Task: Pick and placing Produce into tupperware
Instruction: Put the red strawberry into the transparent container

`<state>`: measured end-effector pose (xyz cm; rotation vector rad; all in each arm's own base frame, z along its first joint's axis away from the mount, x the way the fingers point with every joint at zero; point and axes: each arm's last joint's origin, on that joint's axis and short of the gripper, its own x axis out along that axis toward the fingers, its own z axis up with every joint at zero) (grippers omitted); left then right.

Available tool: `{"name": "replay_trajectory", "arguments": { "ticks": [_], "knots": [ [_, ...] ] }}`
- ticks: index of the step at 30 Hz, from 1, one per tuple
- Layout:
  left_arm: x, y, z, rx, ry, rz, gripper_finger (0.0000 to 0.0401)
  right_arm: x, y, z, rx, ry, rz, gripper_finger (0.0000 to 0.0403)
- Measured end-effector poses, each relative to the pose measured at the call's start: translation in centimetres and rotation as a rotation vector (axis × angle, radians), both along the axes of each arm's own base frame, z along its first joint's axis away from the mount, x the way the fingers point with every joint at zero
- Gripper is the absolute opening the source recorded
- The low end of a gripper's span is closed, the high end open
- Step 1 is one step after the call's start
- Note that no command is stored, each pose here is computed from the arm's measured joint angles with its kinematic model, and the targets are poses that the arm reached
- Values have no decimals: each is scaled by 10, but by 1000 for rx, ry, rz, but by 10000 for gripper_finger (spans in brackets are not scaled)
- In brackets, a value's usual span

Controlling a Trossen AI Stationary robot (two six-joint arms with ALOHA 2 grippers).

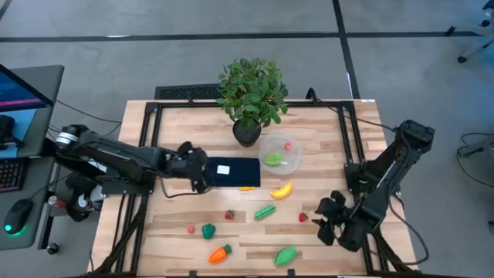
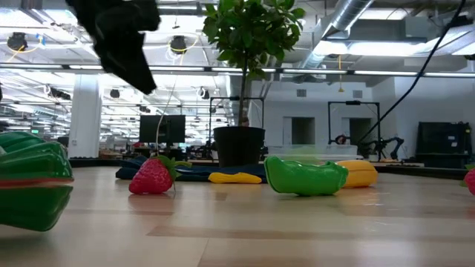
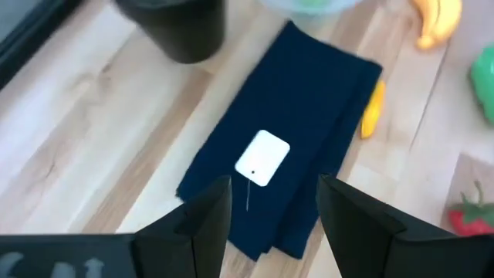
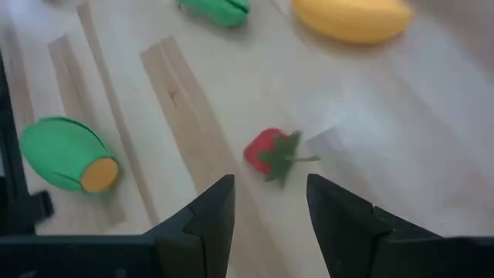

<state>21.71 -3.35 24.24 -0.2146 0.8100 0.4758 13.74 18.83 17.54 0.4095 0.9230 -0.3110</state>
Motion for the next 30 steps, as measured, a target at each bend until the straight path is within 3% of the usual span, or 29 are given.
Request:
{"name": "replay_trajectory", "arguments": {
  "ticks": [10,17,24,30],
  "knots": [
    [-36,5,10,65,-120,62,180,15,17,-20,173,-37,-177,156],
    [-38,7,12,142,-116,57,180,23,10,-32,231,88,-294,188],
    [-38,7,12,166,-109,49,180,34,3,-31,273,90,-350,241],
    [-38,8,12,159,-113,56,180,39,-2,-31,285,111,-372,255]
  ]
}}
